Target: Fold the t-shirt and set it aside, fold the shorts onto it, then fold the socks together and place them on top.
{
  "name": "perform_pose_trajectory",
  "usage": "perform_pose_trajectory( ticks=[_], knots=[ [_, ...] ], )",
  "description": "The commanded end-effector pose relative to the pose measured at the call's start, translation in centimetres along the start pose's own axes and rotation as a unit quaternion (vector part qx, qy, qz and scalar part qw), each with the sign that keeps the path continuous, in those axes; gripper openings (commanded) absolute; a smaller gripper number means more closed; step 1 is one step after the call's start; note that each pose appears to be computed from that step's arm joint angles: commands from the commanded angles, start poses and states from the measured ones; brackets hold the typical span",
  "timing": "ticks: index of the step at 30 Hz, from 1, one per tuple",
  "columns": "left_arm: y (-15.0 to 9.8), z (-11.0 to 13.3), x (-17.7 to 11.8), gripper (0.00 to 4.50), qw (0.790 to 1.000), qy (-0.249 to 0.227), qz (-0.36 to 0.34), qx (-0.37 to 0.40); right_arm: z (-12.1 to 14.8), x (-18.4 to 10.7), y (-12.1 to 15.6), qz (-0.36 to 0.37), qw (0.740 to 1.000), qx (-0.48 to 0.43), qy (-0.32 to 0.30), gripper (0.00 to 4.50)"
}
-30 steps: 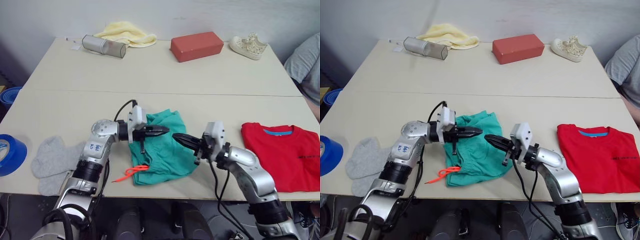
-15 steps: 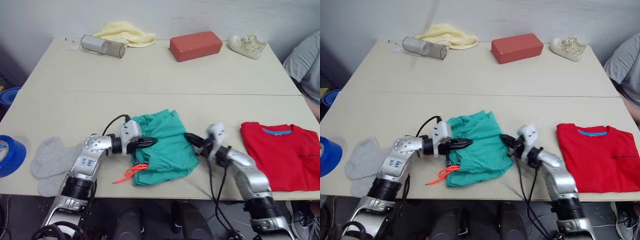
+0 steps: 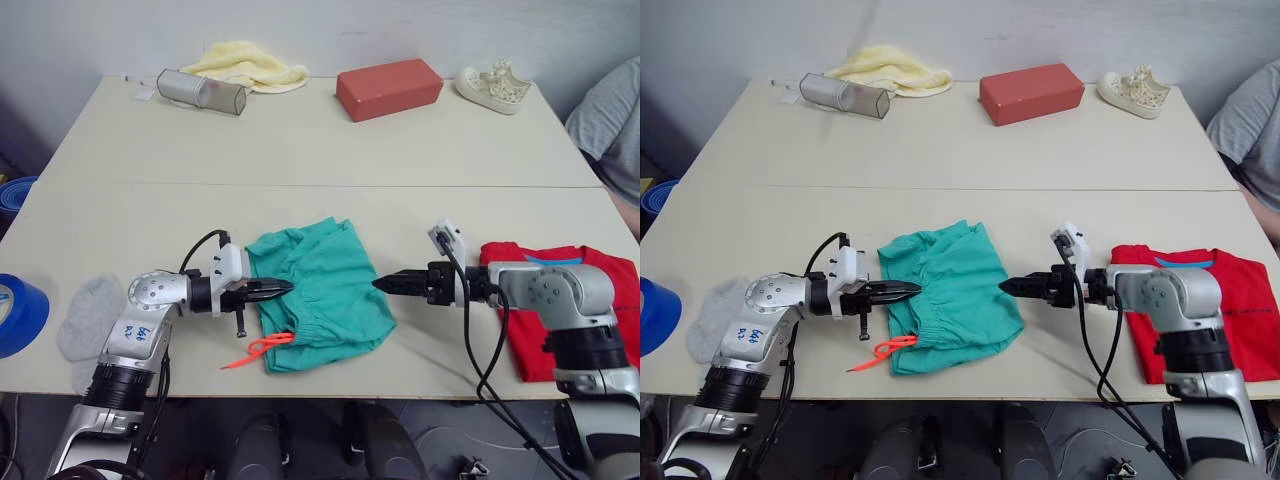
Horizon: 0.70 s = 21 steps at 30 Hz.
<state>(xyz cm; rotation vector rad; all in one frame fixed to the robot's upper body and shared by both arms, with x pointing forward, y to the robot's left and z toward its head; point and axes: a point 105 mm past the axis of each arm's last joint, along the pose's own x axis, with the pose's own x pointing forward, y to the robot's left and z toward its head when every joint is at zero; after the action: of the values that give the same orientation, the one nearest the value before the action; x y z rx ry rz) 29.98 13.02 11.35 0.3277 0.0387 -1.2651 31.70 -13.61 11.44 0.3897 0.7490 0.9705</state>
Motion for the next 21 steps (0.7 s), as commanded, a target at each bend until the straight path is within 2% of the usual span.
perform_pose_trajectory(
  ticks=[1, 11, 20, 21],
  knots=[
    [-0.4, -0.6, 0.2, 0.0, 1.0, 0.002, 0.001, 0.007, -2.7, 2.0, 0.1, 0.028, 0.997, 0.036, 0.07, 4.47],
    [-1.1, -2.1, -0.2, 0.0, 1.0, 0.025, -0.008, 0.005, -4.3, 6.3, 3.8, 0.137, 0.978, 0.059, 0.148, 4.47],
    [-1.6, -1.3, -1.2, 0.0, 0.999, 0.037, -0.013, 0.021, -3.7, 9.5, 4.5, 0.157, 0.973, 0.093, 0.144, 4.47],
    [-1.5, -1.1, -1.2, 0.0, 0.999, 0.036, -0.012, 0.021, -3.7, 9.6, 4.4, 0.156, 0.973, 0.093, 0.142, 4.3]
  ],
)
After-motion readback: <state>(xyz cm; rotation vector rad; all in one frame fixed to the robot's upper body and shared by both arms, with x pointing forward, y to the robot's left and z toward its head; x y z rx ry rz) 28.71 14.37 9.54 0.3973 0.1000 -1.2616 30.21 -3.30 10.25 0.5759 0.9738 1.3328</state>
